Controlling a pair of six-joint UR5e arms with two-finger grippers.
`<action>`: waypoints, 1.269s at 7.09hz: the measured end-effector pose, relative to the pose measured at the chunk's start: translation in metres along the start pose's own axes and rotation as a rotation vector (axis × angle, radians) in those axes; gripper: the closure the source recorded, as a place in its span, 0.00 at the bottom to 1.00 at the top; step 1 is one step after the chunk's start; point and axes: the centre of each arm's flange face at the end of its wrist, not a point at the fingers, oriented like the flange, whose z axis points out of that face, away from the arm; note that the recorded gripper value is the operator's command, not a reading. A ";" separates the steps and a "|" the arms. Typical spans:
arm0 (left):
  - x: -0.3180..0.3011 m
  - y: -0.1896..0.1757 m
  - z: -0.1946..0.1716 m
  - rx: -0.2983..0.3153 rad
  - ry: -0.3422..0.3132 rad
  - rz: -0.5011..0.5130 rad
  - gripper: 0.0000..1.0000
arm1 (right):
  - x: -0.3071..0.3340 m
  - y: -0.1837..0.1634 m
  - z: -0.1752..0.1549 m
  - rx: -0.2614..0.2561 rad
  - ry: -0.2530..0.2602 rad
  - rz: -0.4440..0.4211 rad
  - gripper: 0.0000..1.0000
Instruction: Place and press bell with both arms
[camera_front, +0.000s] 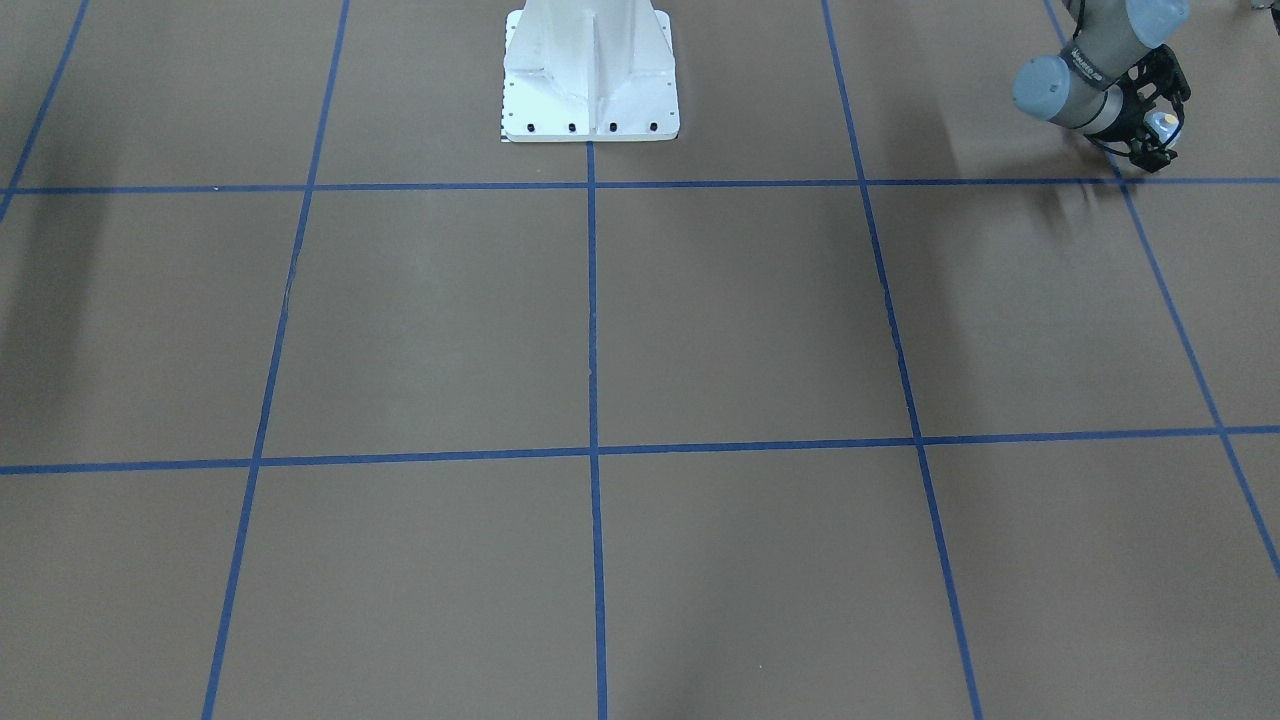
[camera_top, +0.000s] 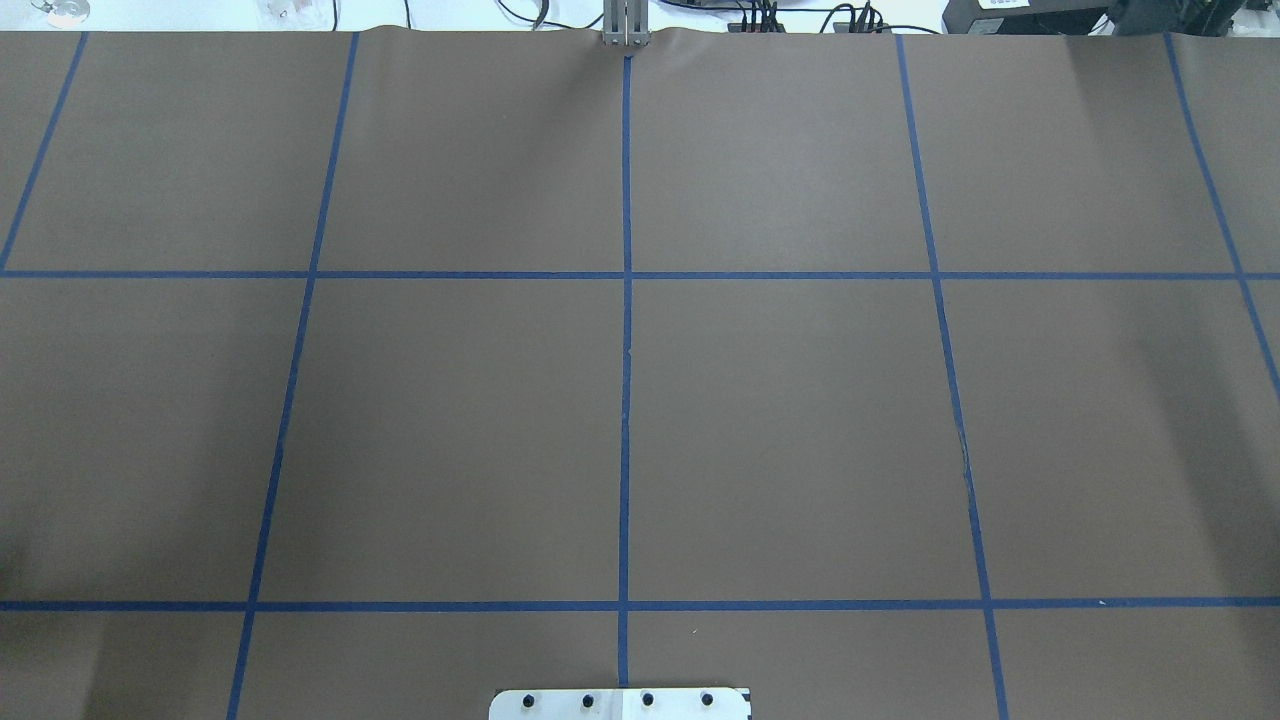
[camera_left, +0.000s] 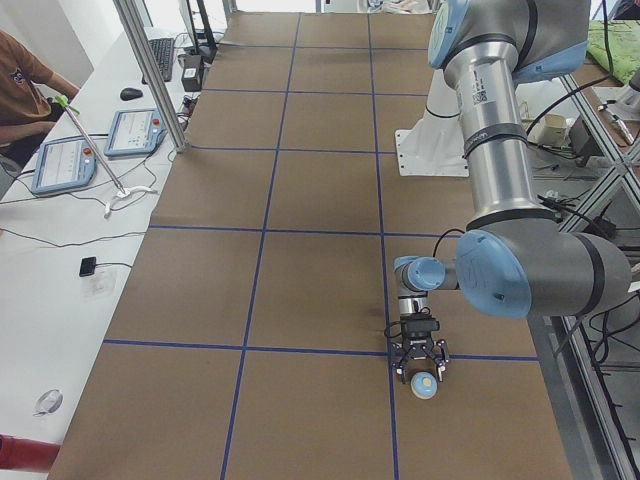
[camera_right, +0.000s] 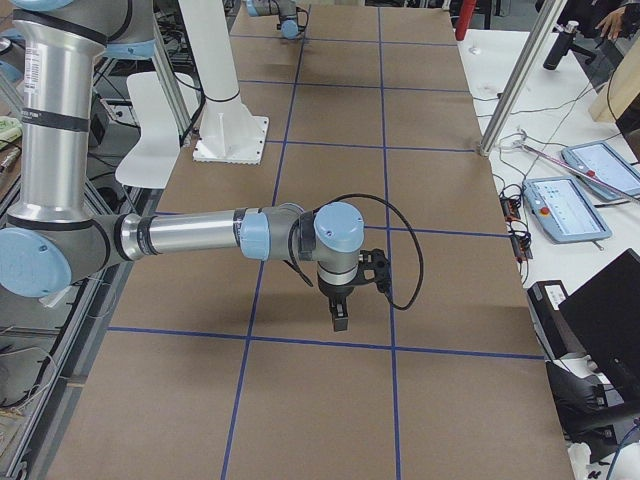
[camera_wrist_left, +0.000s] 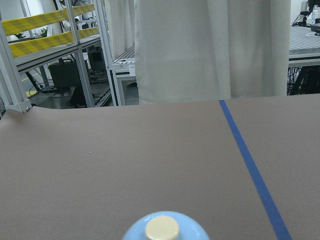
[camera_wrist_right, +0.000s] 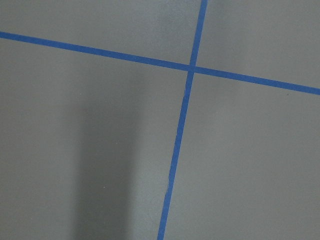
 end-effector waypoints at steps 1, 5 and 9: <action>-0.002 0.001 0.001 0.002 -0.002 -0.001 0.13 | 0.000 0.001 0.000 0.000 0.000 0.001 0.00; -0.022 0.010 0.007 0.029 0.009 -0.014 1.00 | 0.001 0.004 0.000 -0.001 0.000 0.005 0.00; -0.030 -0.040 0.007 0.048 -0.017 0.031 1.00 | 0.003 0.005 0.001 -0.004 0.001 0.008 0.00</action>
